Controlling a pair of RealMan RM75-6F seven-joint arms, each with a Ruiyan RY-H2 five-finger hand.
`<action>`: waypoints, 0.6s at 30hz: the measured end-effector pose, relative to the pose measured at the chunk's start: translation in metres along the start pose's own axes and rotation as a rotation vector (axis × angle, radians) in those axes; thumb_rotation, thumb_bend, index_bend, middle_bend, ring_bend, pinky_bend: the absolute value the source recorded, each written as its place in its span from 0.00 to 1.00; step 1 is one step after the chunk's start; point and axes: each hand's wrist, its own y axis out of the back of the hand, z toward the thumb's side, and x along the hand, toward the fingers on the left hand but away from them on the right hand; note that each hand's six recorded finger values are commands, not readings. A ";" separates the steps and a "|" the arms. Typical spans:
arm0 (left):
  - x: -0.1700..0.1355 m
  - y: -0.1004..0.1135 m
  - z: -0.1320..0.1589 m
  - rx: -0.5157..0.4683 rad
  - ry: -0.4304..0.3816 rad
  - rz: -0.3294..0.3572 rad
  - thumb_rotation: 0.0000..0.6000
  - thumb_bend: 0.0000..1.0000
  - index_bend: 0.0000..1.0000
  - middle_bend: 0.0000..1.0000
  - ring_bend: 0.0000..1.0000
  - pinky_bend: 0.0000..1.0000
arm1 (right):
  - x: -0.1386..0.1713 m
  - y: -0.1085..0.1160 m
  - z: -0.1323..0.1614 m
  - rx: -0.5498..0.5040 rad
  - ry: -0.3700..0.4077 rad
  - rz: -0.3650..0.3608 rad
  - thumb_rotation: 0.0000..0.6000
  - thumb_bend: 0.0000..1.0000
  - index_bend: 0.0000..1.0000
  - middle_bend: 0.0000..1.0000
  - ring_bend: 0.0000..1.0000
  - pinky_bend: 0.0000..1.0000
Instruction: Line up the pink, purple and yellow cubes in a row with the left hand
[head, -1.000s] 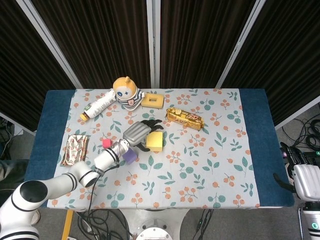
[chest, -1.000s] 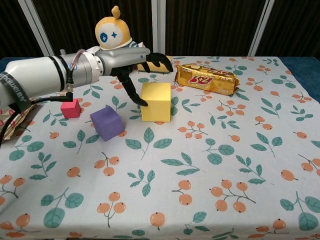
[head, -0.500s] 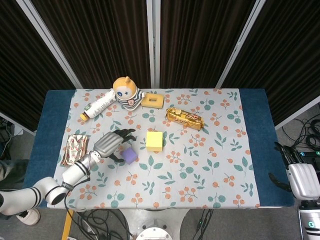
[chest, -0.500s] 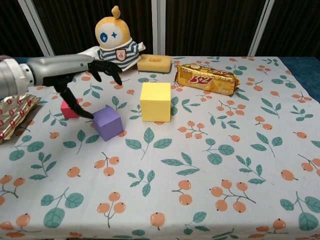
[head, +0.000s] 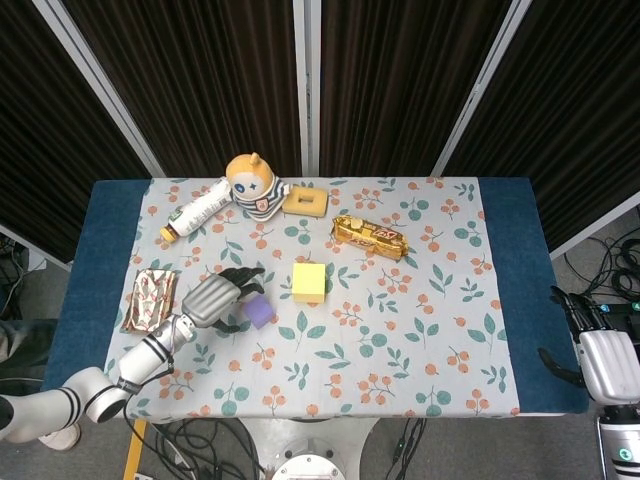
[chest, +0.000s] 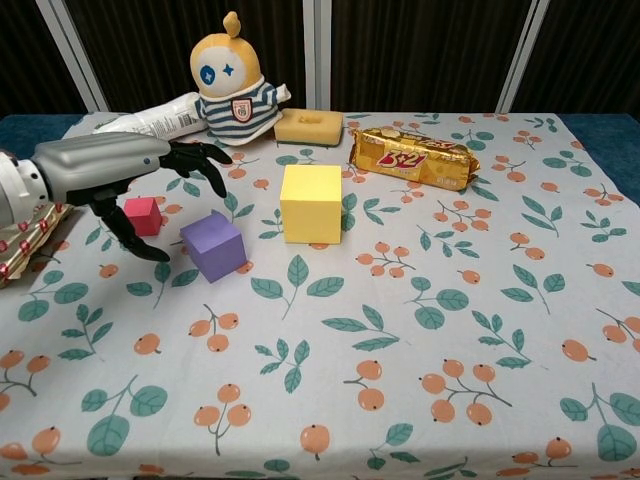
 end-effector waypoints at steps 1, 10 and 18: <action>0.002 -0.002 -0.001 0.016 -0.002 0.000 1.00 0.15 0.32 0.17 0.14 0.22 | 0.000 0.000 0.000 -0.001 -0.001 0.000 1.00 0.16 0.04 0.20 0.13 0.22; 0.017 -0.013 -0.004 0.041 -0.016 -0.058 1.00 0.21 0.33 0.17 0.14 0.21 | 0.004 0.000 -0.004 -0.003 -0.013 -0.004 1.00 0.16 0.04 0.20 0.13 0.22; 0.022 -0.016 -0.004 0.034 -0.019 -0.105 1.00 0.27 0.38 0.17 0.14 0.21 | 0.003 -0.002 -0.004 -0.004 -0.016 0.002 1.00 0.16 0.04 0.20 0.13 0.23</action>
